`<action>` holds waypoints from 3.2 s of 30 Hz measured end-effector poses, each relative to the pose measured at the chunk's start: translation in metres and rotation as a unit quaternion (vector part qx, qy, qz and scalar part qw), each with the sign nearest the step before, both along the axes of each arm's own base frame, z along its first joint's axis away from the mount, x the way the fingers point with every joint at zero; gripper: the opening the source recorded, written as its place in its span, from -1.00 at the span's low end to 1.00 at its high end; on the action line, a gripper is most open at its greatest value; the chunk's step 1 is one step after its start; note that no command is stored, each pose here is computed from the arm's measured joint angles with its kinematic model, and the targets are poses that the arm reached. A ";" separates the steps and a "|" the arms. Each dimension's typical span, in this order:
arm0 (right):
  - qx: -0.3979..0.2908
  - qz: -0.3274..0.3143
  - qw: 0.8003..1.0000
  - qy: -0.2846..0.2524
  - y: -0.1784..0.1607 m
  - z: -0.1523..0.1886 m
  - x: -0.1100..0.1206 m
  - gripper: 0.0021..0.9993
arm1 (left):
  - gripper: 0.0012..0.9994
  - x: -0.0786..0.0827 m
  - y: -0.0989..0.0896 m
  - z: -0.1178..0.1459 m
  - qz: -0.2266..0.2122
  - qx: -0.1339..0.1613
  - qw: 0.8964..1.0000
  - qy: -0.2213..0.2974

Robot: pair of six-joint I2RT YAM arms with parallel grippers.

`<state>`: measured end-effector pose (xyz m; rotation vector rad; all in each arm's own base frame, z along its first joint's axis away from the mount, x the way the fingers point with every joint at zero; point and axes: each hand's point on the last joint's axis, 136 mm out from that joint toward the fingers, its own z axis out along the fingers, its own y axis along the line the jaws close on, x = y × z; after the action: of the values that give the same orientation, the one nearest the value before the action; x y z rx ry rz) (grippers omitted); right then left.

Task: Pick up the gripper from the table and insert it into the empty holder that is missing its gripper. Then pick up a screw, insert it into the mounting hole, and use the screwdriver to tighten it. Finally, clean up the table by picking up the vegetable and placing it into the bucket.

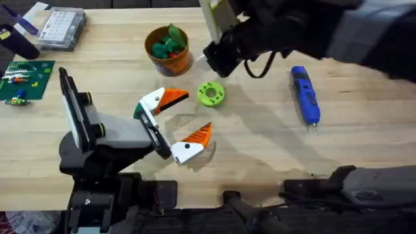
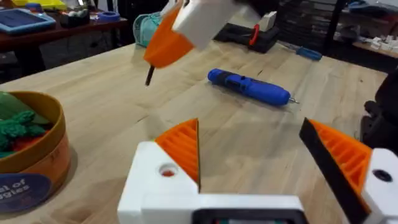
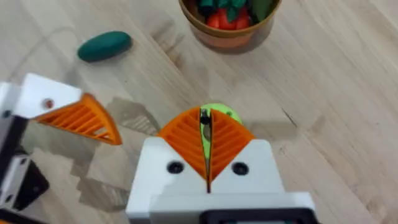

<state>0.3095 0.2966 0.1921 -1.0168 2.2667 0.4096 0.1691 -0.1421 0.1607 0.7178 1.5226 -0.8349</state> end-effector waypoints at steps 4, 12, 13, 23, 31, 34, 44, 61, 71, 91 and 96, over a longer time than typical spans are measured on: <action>0.004 0.011 1.000 -0.004 -0.001 0.023 -0.015 -1.00 | 0.98 0.000 0.000 0.000 0.000 0.000 1.000 0.000; 0.006 0.054 0.998 -0.009 0.018 0.062 -0.044 -1.00 | 0.98 0.000 0.000 0.000 0.001 0.000 1.000 0.000; 0.008 0.062 0.998 -0.011 0.022 0.068 -0.049 -1.00 | 0.98 0.000 0.000 0.000 0.001 0.000 1.000 0.000; 0.017 0.131 0.991 -0.020 0.047 0.108 -0.099 -1.00 | 0.98 0.000 0.000 0.000 0.001 0.000 1.000 0.000; 0.020 0.164 0.986 -0.019 0.061 0.111 -0.124 -1.00 | 0.98 0.000 0.000 0.000 0.001 0.000 1.000 0.000; 0.021 0.164 0.986 -0.017 0.062 0.110 -0.125 -1.00 | 0.98 0.000 0.000 0.000 0.001 0.000 1.000 0.000; 0.006 0.160 0.987 -0.001 0.076 0.094 -0.117 -1.00 | 0.98 0.000 0.000 0.000 0.001 0.000 1.000 0.000; -0.014 0.160 0.987 0.015 0.084 0.078 -0.112 -1.00 | 0.98 0.000 0.000 0.000 0.001 0.000 1.000 0.000; -0.038 0.160 0.986 0.035 0.092 0.052 -0.108 -1.00 | 0.98 0.000 0.000 0.000 0.001 0.000 1.000 0.000; -0.041 0.160 0.985 0.037 0.095 0.047 -0.106 -1.00 | 0.98 0.000 0.000 0.000 0.001 0.000 1.000 0.000; -0.039 0.162 0.986 0.034 0.096 0.048 -0.105 -1.00 | 0.98 0.000 0.000 0.000 0.001 0.000 1.000 0.000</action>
<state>0.2044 0.3929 0.2400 -1.4386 2.1930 0.4999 0.1694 -0.1419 0.1606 0.7159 1.5233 -0.8332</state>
